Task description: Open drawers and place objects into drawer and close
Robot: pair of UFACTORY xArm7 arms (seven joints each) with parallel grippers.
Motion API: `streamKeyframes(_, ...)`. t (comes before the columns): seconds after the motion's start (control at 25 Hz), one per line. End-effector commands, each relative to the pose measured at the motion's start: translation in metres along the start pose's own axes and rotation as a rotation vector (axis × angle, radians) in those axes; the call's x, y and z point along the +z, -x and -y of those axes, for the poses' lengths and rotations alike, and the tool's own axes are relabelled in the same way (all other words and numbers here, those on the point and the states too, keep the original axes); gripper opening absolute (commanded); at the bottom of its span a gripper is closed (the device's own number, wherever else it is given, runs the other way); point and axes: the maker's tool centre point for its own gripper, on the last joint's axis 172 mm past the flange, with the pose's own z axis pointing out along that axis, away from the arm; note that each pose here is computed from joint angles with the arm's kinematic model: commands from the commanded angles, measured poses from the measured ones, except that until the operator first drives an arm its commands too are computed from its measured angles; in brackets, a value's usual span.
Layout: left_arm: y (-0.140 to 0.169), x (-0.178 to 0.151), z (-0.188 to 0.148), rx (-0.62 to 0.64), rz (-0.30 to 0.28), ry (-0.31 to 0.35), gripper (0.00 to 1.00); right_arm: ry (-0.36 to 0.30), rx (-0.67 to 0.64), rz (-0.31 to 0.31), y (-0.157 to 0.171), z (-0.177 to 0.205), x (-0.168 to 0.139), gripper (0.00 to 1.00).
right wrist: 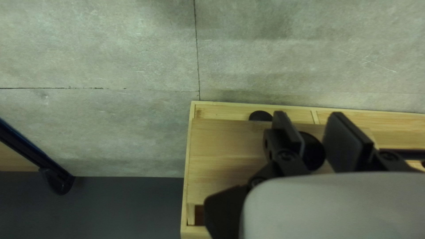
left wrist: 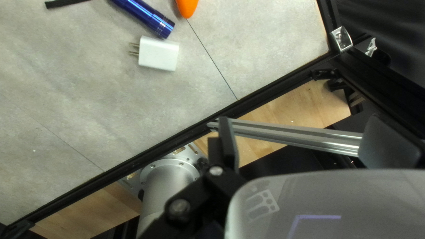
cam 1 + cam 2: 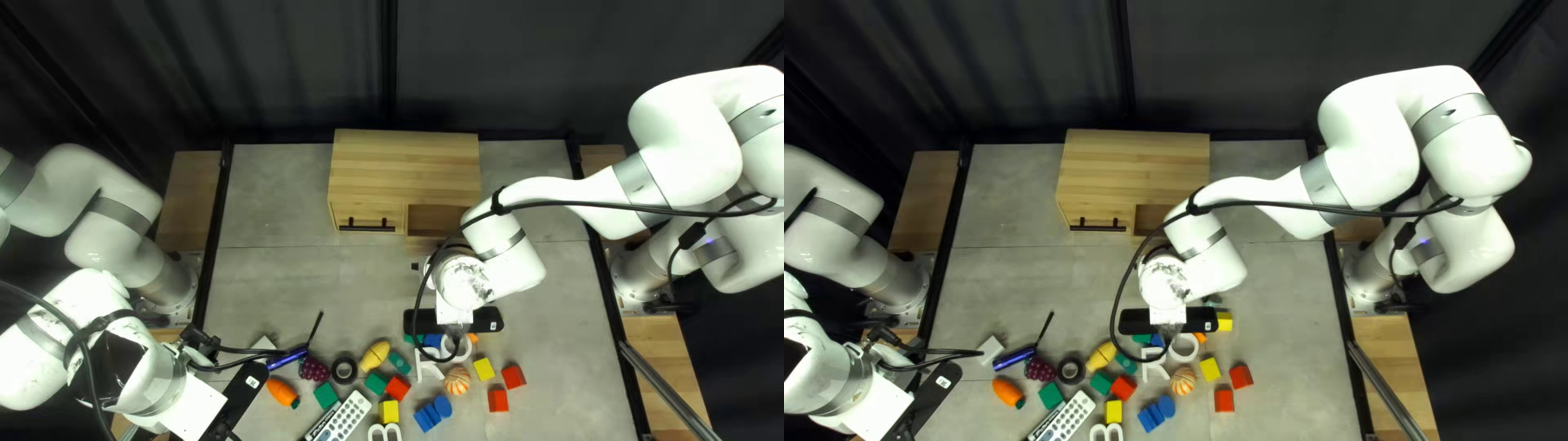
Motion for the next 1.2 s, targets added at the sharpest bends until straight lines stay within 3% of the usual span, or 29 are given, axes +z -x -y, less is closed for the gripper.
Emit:
streamKeyframes(0.04, 0.0, 0.0, 0.0, 0.0, 0.0, 0.0, 1.0, 0.005, -0.005, -0.004, 0.001, -0.002, -0.002, 0.0)
streamKeyframes(1.2, 0.0, 0.0, 0.0, 0.0, 0.0, 0.0, 1.0, 0.035, -0.051, -0.017, -0.023, -0.003, -0.012, 0.0)
